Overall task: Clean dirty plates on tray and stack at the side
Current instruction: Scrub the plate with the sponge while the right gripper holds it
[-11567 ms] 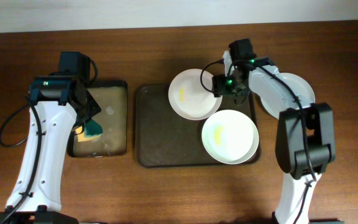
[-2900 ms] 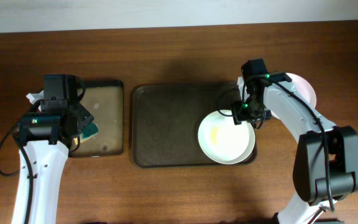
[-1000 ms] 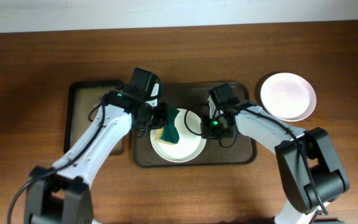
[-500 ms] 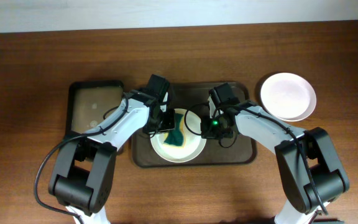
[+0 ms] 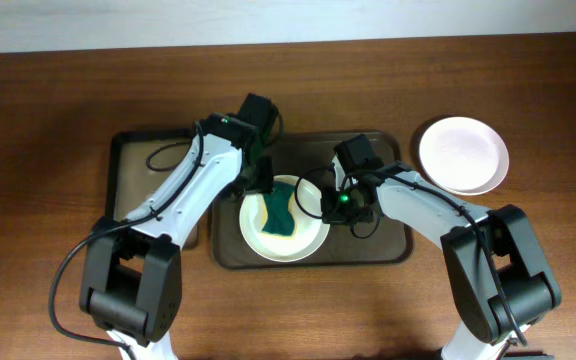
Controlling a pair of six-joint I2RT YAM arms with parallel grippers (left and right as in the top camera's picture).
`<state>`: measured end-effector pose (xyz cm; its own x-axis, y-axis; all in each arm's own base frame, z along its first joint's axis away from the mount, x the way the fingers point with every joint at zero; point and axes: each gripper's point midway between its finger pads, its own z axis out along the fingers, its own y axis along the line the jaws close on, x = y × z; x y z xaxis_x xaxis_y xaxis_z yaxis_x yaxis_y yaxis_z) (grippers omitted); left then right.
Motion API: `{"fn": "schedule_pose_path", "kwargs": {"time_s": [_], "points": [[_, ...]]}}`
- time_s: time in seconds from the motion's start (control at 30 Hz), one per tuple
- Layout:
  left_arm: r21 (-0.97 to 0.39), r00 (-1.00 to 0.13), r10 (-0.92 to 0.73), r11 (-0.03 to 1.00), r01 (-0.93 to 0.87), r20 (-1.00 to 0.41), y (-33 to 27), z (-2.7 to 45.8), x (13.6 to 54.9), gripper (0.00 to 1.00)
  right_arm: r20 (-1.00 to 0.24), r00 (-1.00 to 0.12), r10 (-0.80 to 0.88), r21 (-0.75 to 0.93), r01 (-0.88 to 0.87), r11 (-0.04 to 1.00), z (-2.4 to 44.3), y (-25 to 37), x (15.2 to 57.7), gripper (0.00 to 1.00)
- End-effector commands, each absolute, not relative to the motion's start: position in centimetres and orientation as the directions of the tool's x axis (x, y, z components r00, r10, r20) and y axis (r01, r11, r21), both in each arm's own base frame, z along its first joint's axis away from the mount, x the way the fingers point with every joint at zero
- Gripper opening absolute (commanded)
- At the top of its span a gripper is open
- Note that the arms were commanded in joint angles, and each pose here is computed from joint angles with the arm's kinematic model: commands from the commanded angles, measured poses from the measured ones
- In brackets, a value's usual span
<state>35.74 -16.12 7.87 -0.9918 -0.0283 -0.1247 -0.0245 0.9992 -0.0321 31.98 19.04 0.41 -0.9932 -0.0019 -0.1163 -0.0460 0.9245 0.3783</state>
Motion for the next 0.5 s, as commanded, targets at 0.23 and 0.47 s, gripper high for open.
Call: {"fn": "schedule_pose_path", "kwargs": {"time_s": [0.23,0.47], "points": [[-0.201,-0.998,0.026,0.98,0.014,0.061,-20.8,3.4,32.8,0.5,-0.089,-0.996,0.002,0.329,-0.027,0.944,-1.0,18.0,31.3,0.06],[-0.198,-0.994,0.076,0.978,0.06,0.076,-22.5,1.1,31.8,0.49,-0.092,-0.996,0.004,0.311,-0.025,0.95,-1.2,17.7,31.3,0.06]]}}
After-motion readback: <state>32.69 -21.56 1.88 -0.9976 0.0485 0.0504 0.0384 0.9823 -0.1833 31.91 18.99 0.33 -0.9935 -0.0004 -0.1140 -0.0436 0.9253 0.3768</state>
